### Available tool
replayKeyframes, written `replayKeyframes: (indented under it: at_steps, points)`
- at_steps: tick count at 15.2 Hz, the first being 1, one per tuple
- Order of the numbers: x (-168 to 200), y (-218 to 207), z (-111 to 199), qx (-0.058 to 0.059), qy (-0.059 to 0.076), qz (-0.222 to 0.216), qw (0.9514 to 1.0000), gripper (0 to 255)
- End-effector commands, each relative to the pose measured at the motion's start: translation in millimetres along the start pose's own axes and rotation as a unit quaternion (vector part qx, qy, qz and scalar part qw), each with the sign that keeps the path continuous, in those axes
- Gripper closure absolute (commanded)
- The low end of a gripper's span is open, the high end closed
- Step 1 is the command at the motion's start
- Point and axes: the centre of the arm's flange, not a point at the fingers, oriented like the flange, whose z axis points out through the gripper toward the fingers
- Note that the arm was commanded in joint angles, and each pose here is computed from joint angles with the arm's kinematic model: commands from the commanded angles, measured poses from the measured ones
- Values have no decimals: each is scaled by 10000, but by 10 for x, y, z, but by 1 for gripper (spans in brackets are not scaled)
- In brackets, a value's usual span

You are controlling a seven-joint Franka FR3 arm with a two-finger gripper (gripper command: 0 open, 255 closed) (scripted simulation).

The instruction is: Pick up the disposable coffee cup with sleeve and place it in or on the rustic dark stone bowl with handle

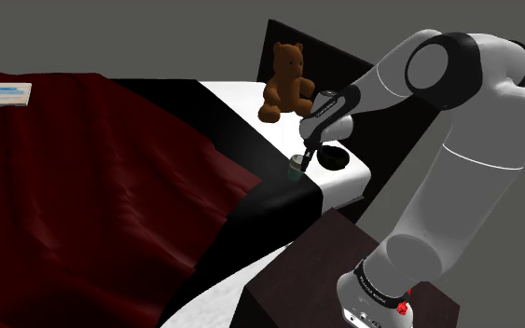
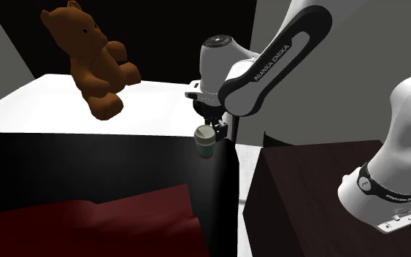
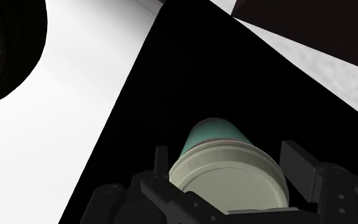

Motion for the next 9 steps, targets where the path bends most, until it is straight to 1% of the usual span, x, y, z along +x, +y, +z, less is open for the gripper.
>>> replayKeyframes:
  at_steps: [1,5,9]
  points:
    - [1,-4,5,3,-3,-3,10000,255]
    - [2,-4,4,3,-3,-3,10000,255]
    - [-9,20,-205,3,-3,-3,10000,255]
